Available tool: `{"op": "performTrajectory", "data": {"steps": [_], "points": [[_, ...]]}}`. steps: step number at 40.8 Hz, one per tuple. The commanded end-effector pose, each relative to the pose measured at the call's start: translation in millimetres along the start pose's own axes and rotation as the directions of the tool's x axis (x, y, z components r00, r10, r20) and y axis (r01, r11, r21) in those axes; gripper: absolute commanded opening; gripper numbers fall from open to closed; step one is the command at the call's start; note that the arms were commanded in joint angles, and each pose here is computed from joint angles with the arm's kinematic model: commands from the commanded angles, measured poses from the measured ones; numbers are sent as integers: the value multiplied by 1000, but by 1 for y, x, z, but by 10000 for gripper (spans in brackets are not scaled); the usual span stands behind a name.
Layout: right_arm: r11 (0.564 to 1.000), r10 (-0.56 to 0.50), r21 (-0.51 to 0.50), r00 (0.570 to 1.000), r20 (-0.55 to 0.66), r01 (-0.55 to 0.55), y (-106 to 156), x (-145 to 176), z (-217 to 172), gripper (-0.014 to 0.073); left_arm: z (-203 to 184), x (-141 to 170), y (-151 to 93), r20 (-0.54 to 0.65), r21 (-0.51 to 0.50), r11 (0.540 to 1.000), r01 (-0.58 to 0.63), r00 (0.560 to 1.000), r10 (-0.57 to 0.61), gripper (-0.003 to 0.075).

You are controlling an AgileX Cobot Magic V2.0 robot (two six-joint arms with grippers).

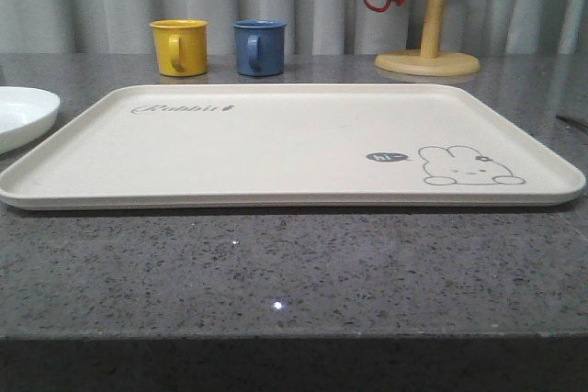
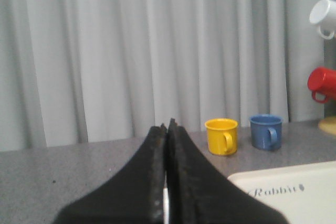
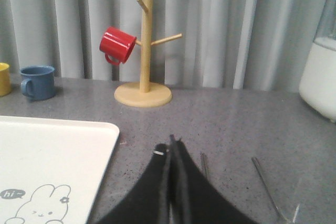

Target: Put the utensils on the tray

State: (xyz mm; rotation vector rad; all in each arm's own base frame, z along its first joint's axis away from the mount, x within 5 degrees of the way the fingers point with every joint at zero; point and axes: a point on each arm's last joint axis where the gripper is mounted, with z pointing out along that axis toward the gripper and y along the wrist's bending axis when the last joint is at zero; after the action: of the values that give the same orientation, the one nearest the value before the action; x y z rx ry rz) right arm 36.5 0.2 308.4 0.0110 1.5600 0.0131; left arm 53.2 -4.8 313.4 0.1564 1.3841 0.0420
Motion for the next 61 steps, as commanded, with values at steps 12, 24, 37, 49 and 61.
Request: {"op": "performTrajectory", "data": {"steps": [12, 24, 37, 49, 61], "points": [[1000, 6, 2, 998, -63, -6, 0, -28, 28, -54, 34, -21, 3, -105, 13, 1000, 2, 995, -1, -18], [1000, 5, 2, 998, -68, -5, 0, -28, 28, 397, 34, -21, 3, -105, 13, 1000, 2, 995, -1, 326], [1000, 5, 2, 998, -67, -5, 0, -28, 28, 602, 33, -19, 3, -117, 15, 1000, 2, 993, -1, 567], [1000, 5, 2, 998, -69, -5, 0, -28, 28, 602, 58, -22, 3, -258, 38, 999, 10, 966, 0, 566], [1000, 5, 2, 998, -69, -5, 0, -28, 28, 602, 129, -20, -1, -667, 213, 976, -40, 724, 175, 566]]}}
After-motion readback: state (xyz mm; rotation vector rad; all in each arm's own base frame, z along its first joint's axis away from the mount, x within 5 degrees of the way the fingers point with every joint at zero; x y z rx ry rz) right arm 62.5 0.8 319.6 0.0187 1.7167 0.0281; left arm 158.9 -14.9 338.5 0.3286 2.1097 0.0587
